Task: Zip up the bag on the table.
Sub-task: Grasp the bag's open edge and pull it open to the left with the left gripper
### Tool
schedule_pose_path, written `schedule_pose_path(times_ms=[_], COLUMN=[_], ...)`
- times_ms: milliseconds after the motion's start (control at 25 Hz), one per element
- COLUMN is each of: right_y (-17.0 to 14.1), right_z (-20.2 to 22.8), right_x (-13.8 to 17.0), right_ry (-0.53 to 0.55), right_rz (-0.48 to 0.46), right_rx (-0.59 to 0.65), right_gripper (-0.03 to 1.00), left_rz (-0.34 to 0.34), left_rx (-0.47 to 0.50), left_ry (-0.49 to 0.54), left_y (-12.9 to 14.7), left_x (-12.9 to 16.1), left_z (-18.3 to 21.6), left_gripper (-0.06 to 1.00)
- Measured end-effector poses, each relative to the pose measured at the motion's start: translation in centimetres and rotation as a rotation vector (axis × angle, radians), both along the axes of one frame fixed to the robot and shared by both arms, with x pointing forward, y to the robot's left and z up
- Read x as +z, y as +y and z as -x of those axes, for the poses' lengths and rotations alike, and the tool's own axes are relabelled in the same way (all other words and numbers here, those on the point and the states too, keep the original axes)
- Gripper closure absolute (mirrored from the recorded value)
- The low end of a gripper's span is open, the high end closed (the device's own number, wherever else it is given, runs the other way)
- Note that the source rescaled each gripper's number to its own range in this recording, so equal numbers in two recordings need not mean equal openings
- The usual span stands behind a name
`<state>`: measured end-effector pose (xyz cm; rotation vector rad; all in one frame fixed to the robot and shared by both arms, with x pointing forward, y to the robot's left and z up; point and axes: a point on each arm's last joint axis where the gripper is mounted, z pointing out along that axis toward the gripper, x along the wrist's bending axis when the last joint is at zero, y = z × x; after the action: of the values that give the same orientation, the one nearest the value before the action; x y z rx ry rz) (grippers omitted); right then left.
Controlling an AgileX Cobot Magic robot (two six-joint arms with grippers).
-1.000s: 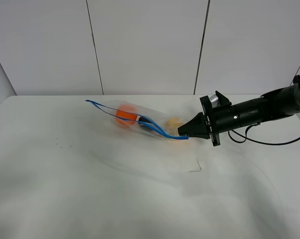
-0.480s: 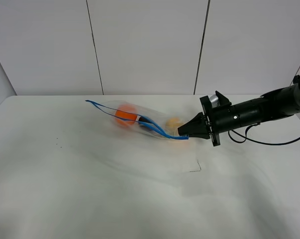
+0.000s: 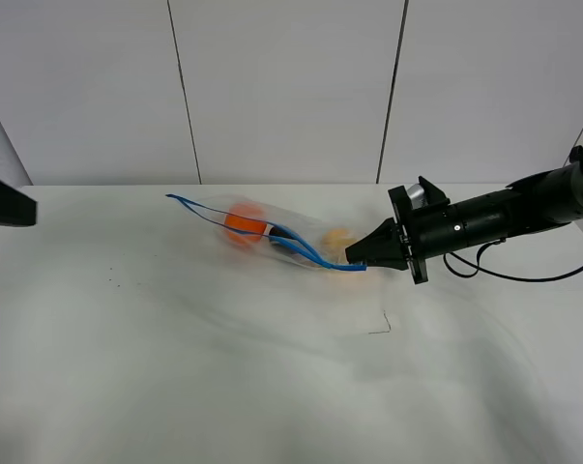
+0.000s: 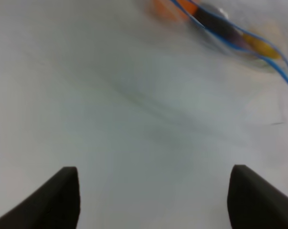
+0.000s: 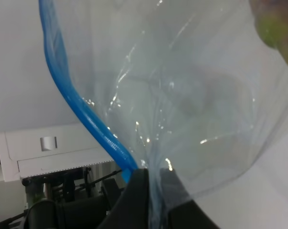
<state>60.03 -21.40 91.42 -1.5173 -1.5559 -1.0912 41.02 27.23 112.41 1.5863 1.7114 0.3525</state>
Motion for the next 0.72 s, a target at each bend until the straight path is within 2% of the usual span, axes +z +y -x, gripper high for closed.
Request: schedule_pose_path(times_ms=[120,320,480,720], right_y=[0.0,0.0,0.0,0.0], right_z=[0.0,0.0,0.0,0.0], right_x=[0.0,0.0,0.0,0.0], right_ry=[0.0,0.0,0.0,0.0], right_rz=[0.0,0.0,0.0,0.0], right_rx=[0.0,0.0,0.0,0.0], right_gripper=[0.96,0.96,0.96,0.96], left_rz=[0.068,0.071,0.063,0.043], left_rx=[-0.036,-0.138,-0.215,-0.35], left_ry=[0.055,0.036,-0.014,-0.144], left_y=[-0.7,-2.6,-4.7,-8.4], left_x=[-1.5,-2.6,-2.5,-2.0], left_z=[-2.6,-4.4,-4.5,-4.1], left_gripper=[-0.06,-0.06,-0.06,-0.06])
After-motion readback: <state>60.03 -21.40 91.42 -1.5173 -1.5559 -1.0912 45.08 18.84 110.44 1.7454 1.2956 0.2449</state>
